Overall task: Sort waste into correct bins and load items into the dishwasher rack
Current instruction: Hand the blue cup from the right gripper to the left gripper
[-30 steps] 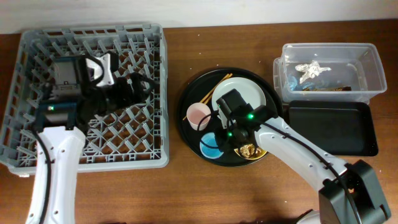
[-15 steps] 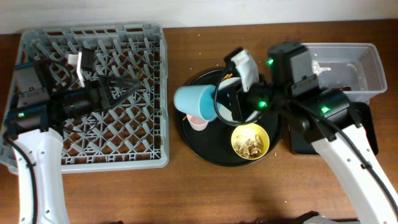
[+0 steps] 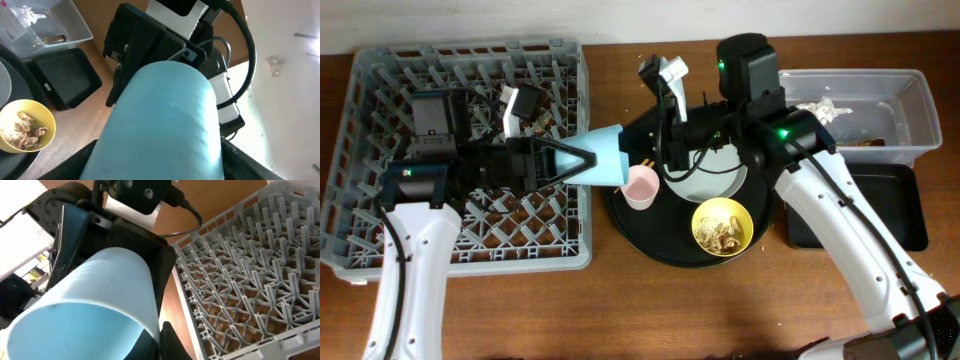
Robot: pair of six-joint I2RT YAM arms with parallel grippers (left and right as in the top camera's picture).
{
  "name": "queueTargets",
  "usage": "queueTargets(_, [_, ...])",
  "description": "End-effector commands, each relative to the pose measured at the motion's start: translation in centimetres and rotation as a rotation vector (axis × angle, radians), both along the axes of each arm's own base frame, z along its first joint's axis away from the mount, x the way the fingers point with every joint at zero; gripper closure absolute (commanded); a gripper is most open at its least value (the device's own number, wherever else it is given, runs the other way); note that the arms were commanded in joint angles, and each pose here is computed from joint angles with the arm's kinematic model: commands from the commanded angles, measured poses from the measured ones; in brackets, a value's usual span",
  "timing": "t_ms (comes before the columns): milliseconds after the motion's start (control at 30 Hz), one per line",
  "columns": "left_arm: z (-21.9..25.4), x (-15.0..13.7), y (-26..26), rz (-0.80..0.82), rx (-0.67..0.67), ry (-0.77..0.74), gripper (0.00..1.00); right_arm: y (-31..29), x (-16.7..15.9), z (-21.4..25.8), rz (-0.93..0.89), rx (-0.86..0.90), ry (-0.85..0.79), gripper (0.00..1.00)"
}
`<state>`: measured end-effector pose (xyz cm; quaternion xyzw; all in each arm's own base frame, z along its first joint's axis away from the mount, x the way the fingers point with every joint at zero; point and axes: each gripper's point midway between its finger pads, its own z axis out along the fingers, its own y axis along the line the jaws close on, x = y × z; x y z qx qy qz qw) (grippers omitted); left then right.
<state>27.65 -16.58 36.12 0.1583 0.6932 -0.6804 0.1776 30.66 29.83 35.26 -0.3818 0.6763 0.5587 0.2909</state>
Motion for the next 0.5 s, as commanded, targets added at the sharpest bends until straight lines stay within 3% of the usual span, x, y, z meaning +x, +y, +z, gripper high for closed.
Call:
queueTargets(0, [0.7,-0.2,-0.1,-0.013,-0.011,-0.028,0.45,0.0,0.1,0.1,0.008,0.010,0.017,0.92])
queueTargets(67, [0.5,0.1,0.0,0.001,0.003,-0.040,0.47,0.0,0.1,0.1,0.008,0.009,0.018,0.44])
queueTargets(100, [0.3,0.4,0.1,0.017,0.017,-0.043,0.47,0.0,0.1,0.1,0.006,0.009,0.017,0.31])
queueTargets(200, [-1.1,2.1,1.2,0.117,0.103,-0.038,0.47,-1.8,1.3,0.6,-0.059,0.013,0.046,0.26])
queueTargets(333, [-6.3,5.5,5.6,0.414,0.406,0.073,0.47,-6.8,3.6,1.1,-0.245,-0.005,0.166,0.21])
queueTargets(400, [-9.0,6.1,9.7,0.587,0.587,0.163,0.47,-8.5,3.9,-2.2,-0.392,-0.138,0.297,0.18])
queueTargets(467, [-11.4,5.7,14.9,0.775,0.781,0.282,0.47,-9.8,3.4,-6.2,-0.472,-0.330,0.312,0.17])
